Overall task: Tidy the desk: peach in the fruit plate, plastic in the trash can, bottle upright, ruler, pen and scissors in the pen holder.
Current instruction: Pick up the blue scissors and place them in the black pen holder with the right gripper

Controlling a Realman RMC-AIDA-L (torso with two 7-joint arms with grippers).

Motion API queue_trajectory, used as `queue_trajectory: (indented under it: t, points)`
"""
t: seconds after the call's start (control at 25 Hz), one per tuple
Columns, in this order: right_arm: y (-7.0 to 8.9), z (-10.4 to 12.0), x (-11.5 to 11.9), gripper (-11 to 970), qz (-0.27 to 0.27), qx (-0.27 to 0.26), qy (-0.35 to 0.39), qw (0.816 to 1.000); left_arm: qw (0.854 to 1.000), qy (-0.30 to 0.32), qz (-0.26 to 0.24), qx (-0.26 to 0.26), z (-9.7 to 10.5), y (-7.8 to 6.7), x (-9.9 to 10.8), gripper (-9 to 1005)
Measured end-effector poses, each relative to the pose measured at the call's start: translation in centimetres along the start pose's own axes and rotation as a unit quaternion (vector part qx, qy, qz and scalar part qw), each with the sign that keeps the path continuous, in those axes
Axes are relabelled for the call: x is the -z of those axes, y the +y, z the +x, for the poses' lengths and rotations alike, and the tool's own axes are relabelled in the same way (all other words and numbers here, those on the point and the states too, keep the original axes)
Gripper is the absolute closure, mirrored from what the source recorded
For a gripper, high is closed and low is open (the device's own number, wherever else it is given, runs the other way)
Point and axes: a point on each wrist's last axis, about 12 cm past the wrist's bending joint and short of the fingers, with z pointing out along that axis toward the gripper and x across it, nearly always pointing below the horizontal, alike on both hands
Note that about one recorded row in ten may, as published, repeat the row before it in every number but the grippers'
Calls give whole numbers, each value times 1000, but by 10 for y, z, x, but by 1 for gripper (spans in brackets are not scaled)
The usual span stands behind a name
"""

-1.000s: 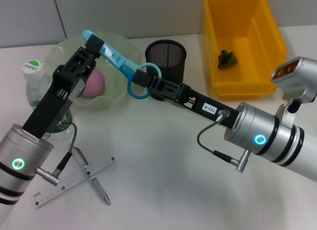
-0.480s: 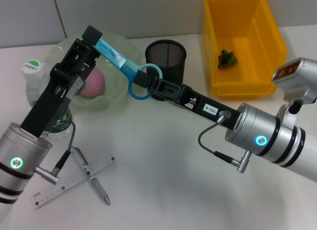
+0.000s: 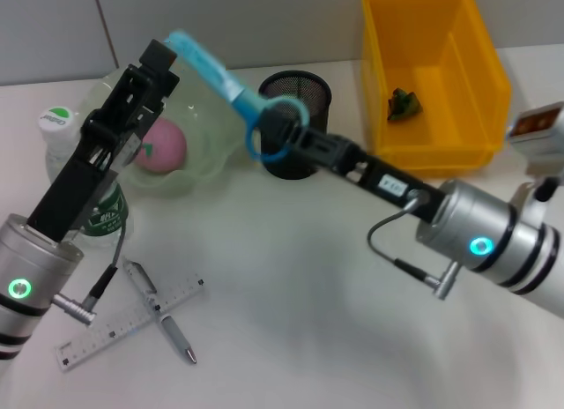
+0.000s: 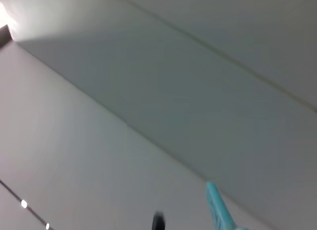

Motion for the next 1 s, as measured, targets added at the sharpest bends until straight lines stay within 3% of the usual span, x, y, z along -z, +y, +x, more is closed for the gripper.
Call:
queue_trajectory:
  t: [0.2, 0.44, 0.48, 0.52, 0.64, 0.68, 0.72, 0.84, 0.92, 1.0]
  points:
    - [-1, -17, 18, 874, 5, 34, -48, 998, 996, 59, 39, -55, -12, -5, 6, 223]
    - [-6, -47, 36, 874, 21, 101, -26, 994, 969, 159, 86, -169, -39, -14, 19, 228]
    - [-6, -53, 38, 874, 21, 112, -15, 993, 969, 159, 86, -169, -39, -14, 19, 228]
    - [-6, -61, 39, 874, 19, 122, 0, 992, 947, 211, 98, -220, -44, -16, 23, 228]
    - [-5, -87, 39, 874, 12, 152, 52, 987, 921, 263, 109, -267, -45, -17, 27, 228]
    - [-4, -96, 39, 874, 10, 158, 68, 985, 921, 263, 109, -267, -45, -17, 27, 228]
    - [-2, -105, 38, 874, 7, 162, 89, 983, 894, 306, 107, -308, -44, -15, 33, 228]
    - [3, -131, 34, 874, 3, 169, 146, 975, 880, 332, 96, -325, -43, -11, 38, 228]
    - [6, -147, 30, 873, 7, 180, 177, 968, 880, 332, 96, -325, -43, -11, 38, 228]
    - [8, -162, 25, 873, 13, 192, 199, 961, 866, 356, 77, -342, -41, -4, 41, 228]
